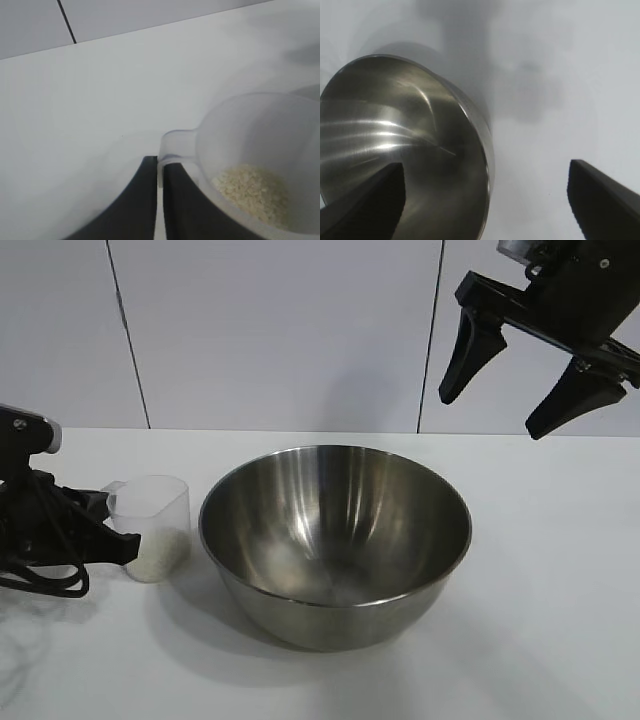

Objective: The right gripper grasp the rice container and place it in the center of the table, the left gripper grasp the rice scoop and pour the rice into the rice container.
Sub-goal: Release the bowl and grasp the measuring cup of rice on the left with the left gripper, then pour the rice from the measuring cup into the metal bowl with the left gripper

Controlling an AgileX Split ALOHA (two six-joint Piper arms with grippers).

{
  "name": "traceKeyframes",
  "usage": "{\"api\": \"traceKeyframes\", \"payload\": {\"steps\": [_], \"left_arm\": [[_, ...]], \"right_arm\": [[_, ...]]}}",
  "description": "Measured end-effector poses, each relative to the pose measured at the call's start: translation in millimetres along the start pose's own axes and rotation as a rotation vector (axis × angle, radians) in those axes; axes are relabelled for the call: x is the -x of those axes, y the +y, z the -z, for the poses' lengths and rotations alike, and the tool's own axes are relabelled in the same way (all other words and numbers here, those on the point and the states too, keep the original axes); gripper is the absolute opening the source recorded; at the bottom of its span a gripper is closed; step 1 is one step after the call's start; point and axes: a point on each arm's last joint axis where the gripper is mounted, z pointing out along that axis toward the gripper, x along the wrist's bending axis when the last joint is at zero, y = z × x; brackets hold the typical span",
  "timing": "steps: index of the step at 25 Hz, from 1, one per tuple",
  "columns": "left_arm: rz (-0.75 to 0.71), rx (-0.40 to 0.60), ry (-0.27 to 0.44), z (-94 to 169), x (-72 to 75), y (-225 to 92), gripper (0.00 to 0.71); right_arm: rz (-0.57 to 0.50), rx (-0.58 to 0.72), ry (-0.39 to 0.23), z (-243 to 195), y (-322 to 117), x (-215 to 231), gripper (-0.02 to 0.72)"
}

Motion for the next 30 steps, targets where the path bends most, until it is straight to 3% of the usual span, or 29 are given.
{"api": "traceKeyframes", "payload": {"steps": [11,21,24,30], "left_arm": [[-0.037,0.147,-0.031,10,-1.4,41,0.015],[-0.234,0.254,-0.121,2,-1.7,128,0.015],[-0.320,0.267,-0.164,-2,6.7,143,0.015],[-0.582,0.271,-0.267,0,49.4,153,0.015]], "right_arm": [[0.000,0.001,0.000,0,0,0,0.610],[0.006,-0.002,-0.023,0,0,2,0.610],[0.010,-0.005,-0.044,0,0,4,0.610],[-0.016,-0.004,-0.053,0,0,5,0.610]]}}
